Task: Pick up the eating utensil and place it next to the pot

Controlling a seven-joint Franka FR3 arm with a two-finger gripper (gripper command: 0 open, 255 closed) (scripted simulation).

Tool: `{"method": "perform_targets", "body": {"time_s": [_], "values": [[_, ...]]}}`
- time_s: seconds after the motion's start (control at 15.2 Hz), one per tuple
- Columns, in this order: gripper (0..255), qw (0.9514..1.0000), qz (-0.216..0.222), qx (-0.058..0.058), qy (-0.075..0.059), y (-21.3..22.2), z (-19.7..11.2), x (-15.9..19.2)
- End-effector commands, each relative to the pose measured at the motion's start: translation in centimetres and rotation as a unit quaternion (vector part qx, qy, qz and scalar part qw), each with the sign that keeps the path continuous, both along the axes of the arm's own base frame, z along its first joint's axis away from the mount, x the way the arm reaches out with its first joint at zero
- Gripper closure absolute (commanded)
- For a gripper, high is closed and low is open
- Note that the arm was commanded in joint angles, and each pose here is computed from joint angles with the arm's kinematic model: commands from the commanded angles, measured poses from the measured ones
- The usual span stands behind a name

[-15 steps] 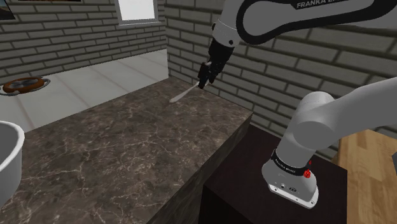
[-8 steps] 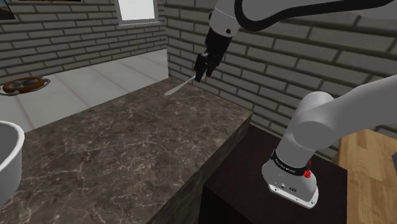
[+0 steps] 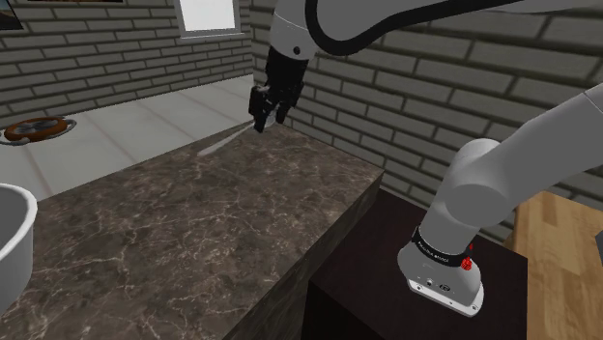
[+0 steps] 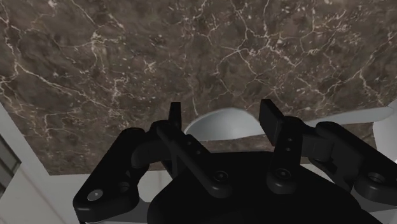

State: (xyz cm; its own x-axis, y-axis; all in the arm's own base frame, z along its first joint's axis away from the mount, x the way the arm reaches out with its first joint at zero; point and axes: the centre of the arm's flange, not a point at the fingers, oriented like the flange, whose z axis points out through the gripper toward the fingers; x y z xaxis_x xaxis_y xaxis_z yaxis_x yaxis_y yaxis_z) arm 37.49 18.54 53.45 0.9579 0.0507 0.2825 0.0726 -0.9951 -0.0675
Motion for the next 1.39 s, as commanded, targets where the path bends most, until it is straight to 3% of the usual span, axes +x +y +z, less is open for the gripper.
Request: {"method": "perform_targets", "body": {"time_s": [0.0,1.19,1.32], "values": [[255,1.0000,0.000,0.001,0.000,2.5,0.3,1.3],[255,1.0000,0.000,0.001,0.000,24.1,0.3,11.7],[255,1.0000,0.000,0.001,0.000,24.1,-0.7,11.7]]}}
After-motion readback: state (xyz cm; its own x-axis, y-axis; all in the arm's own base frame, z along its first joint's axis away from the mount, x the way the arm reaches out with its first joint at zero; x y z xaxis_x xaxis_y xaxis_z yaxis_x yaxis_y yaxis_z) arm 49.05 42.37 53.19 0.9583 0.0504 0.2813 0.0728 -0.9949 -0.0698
